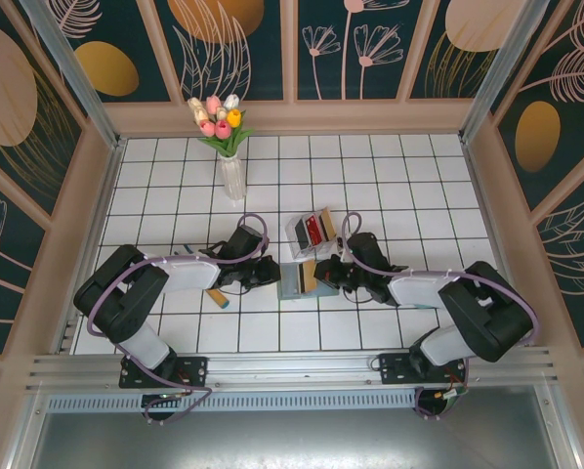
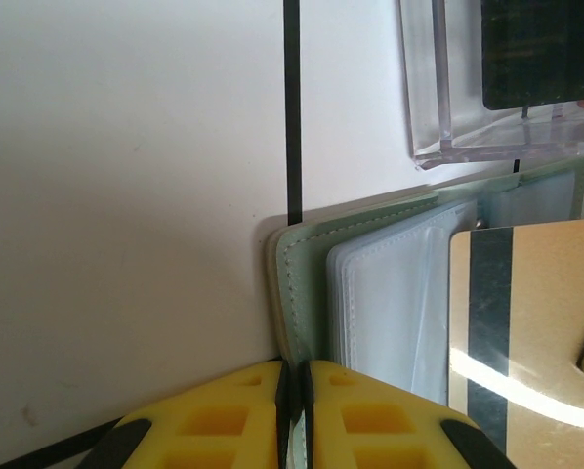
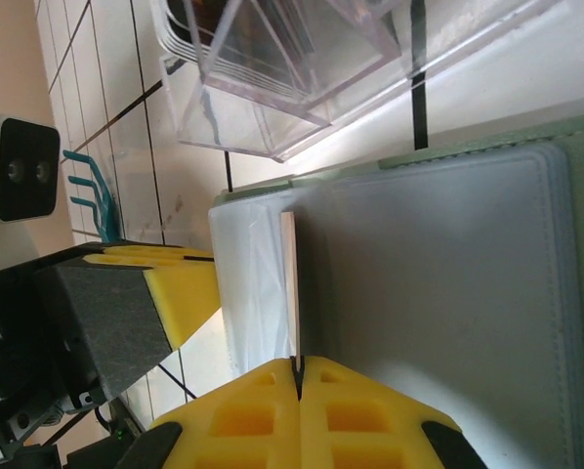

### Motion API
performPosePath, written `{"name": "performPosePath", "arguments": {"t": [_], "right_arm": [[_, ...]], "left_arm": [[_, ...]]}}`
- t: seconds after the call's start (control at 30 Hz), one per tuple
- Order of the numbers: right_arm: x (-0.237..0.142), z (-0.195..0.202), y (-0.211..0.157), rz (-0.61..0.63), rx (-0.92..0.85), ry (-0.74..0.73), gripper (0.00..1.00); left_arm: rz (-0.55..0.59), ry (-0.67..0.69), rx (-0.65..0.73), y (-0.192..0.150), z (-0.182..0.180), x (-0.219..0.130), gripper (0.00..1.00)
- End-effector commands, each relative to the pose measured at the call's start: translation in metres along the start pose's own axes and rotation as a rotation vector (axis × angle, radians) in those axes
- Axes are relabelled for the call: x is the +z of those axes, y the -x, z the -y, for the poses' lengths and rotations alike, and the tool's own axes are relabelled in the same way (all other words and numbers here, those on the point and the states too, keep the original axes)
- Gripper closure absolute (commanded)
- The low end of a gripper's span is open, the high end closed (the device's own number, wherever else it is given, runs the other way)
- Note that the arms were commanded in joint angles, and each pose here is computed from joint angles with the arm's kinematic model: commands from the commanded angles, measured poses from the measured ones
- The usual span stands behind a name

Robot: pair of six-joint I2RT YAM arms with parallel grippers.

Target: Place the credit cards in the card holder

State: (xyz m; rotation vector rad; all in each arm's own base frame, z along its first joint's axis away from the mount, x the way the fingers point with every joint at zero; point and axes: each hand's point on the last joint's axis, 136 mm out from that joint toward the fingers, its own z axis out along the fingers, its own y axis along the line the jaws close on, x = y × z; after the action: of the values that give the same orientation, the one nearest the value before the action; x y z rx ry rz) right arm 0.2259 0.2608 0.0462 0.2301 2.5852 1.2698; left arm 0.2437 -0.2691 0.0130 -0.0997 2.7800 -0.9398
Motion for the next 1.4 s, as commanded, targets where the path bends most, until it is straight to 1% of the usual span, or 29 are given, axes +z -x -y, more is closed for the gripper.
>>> {"name": "performPosePath", "arguments": {"t": [0.0,0.23,0.4,0.47,0.53,0.73,0.8,0.9,1.0,1.07,1.17,1.3,1.37], "right_arm": [[0.009,0.009,-0.009,-0.040,0.018,-0.025,1.00],[0.027,0.002,-0.012,-0.063,0.014,-0.009,1.00],[0.029,0.000,-0.009,-0.045,0.014,-0.026,0.99],[0.031,-0.004,-0.013,-0.055,0.023,-0.002,0.99],[0.036,-0.006,-0.017,-0.078,-0.002,-0.009,0.98],[0.031,-0.003,-0.012,-0.055,-0.023,-0.062,0.90],[0.027,-0.004,-0.011,-0.056,-0.043,-0.073,0.85],[0.020,0.001,-0.008,-0.042,-0.053,-0.117,0.75],[0.013,0.006,-0.004,-0.022,-0.050,-0.140,0.72],[0.011,0.005,-0.003,-0.020,-0.052,-0.125,0.72],[0.016,-0.001,-0.006,-0.048,-0.055,-0.088,0.73],[0.025,-0.005,-0.008,-0.071,-0.053,-0.064,0.80],[0.029,-0.009,-0.010,-0.085,-0.059,-0.045,0.81]], "left_arm": [[-0.021,0.028,0.004,-0.005,-0.006,0.006,0.84],[-0.022,0.026,0.001,-0.006,-0.006,0.005,0.84],[-0.019,0.026,0.001,-0.005,-0.006,0.005,0.84],[-0.020,0.024,0.001,-0.006,-0.006,0.005,0.84],[-0.019,0.025,0.000,-0.005,-0.006,0.006,0.84],[-0.013,0.031,0.003,-0.005,-0.007,0.004,0.84],[-0.015,0.036,0.002,-0.006,-0.009,0.004,0.84],[-0.017,0.032,0.003,-0.006,-0.009,0.004,0.84],[-0.016,0.031,0.004,-0.006,-0.008,0.005,0.84],[-0.014,0.029,0.003,-0.005,-0.008,0.005,0.84],[-0.018,0.025,0.004,-0.006,-0.007,0.006,0.84],[-0.018,0.025,0.003,-0.005,-0.007,0.005,0.84],[-0.021,0.027,0.006,-0.007,-0.007,0.006,0.84]]}}
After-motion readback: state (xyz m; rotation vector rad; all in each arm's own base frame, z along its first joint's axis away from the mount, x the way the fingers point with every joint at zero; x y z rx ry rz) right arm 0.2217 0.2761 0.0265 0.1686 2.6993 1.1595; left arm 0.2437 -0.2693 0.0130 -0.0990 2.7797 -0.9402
